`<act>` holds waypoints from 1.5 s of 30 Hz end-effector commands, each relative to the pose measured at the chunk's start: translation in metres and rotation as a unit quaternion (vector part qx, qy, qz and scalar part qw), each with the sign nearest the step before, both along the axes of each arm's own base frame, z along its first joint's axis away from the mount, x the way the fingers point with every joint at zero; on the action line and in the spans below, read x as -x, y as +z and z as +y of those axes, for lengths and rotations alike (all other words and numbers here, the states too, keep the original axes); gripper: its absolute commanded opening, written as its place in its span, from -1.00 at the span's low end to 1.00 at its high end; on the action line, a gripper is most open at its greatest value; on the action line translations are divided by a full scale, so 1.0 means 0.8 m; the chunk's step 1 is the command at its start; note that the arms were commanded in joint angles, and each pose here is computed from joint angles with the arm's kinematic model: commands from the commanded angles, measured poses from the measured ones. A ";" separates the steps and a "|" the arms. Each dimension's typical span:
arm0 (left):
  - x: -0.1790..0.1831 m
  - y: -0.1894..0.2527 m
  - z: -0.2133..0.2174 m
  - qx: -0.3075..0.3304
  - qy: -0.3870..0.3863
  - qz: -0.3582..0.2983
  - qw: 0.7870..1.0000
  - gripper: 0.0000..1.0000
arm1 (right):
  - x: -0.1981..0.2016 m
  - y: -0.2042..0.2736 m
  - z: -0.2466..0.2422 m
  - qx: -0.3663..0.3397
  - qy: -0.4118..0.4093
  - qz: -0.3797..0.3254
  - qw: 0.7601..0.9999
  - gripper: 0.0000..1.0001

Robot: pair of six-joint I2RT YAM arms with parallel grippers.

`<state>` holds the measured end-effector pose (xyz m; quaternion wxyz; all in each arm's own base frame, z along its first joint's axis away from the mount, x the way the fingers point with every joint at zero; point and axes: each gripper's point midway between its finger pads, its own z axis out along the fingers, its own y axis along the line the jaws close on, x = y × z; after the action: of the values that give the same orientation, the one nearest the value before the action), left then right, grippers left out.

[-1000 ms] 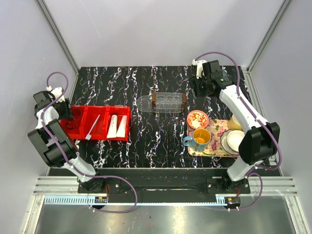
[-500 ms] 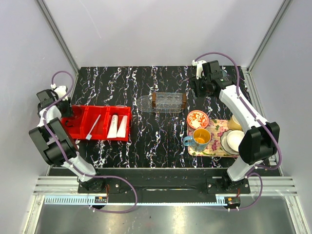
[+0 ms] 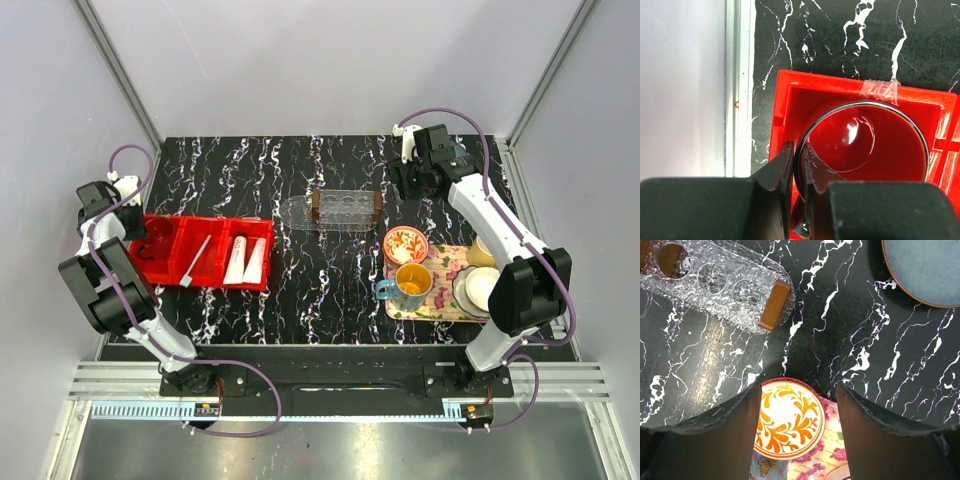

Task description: Prepare toiletry sets of a toothbrush and toothpaste on the tray

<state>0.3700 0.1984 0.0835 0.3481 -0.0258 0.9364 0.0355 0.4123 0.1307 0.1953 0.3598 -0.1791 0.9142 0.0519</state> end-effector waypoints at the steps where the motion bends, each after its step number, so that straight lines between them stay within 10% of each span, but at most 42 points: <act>1: -0.010 0.012 0.001 0.001 -0.008 0.001 1.000 -0.79 | 0.000 -0.004 0.003 -0.004 0.010 0.004 1.000 0.33; 45: 0.014 0.182 -0.008 0.010 0.029 -0.100 0.995 -1.00 | 0.000 0.003 0.006 -0.009 0.016 0.001 1.000 0.30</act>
<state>0.3437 0.2021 0.1528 0.3487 -0.0780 0.9337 0.0255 0.4106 0.1347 0.1891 0.3512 -0.1845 0.9158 0.0625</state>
